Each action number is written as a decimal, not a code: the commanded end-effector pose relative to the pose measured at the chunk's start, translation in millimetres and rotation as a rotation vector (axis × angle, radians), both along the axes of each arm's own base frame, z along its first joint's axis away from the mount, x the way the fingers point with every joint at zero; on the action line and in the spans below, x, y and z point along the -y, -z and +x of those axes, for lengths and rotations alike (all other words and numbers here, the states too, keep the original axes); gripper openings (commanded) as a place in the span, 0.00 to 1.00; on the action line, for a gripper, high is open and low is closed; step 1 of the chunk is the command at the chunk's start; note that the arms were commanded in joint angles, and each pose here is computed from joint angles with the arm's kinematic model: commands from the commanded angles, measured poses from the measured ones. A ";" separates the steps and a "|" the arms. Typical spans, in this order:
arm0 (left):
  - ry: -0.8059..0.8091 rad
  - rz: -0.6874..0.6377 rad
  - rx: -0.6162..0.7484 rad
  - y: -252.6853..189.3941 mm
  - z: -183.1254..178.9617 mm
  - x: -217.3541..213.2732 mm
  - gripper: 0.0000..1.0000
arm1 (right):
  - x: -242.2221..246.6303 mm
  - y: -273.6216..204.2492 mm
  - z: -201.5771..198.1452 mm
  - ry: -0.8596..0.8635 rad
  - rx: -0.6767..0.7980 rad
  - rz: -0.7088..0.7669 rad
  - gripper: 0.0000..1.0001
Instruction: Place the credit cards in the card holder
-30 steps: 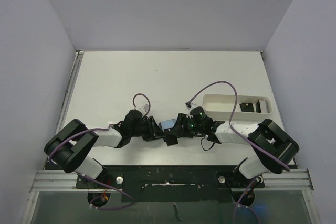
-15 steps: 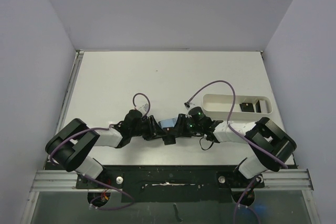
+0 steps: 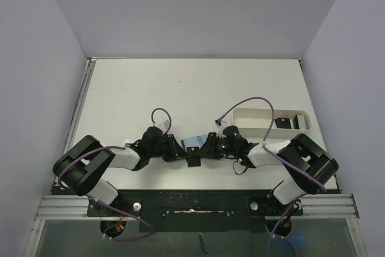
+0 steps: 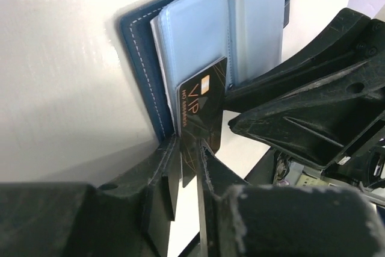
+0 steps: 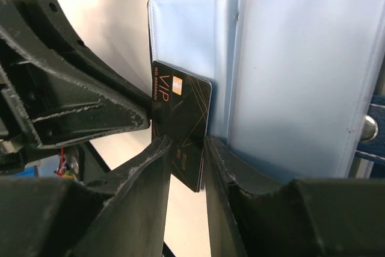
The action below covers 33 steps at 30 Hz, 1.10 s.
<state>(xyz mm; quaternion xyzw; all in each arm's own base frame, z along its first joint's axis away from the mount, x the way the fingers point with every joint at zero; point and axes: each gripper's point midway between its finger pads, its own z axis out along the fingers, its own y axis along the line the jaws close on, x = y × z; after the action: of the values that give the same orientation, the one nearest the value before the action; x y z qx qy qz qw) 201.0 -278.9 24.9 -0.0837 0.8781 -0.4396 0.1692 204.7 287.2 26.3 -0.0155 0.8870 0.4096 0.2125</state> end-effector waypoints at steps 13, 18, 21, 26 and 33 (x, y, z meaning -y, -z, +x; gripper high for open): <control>0.005 -0.055 0.060 -19.5 0.5 3.4 0.19 | -16.0 -53.5 -6.5 -0.092 0.070 0.357 0.33; 0.008 -0.064 0.052 -17.7 -1.4 3.9 0.18 | -23.6 -51.9 -2.8 -0.106 0.052 0.364 0.36; 0.007 -0.067 0.055 -18.8 -1.2 4.0 0.15 | -26.0 -54.5 -2.4 -0.106 0.048 0.386 0.36; 0.010 -0.064 0.051 -17.3 -2.4 3.6 0.13 | -26.1 -52.3 -1.9 -0.100 0.041 0.379 0.32; -0.009 -0.052 0.046 -15.1 -1.4 -0.6 0.13 | -20.4 -60.7 -4.0 -0.090 0.062 0.392 0.10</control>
<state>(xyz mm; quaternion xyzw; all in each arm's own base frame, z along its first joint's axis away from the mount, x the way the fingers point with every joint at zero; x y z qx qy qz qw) 192.8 -274.1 23.5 -0.0895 0.8778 -0.4408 0.1647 194.4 302.8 56.9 -0.0042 0.8128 0.5534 0.1818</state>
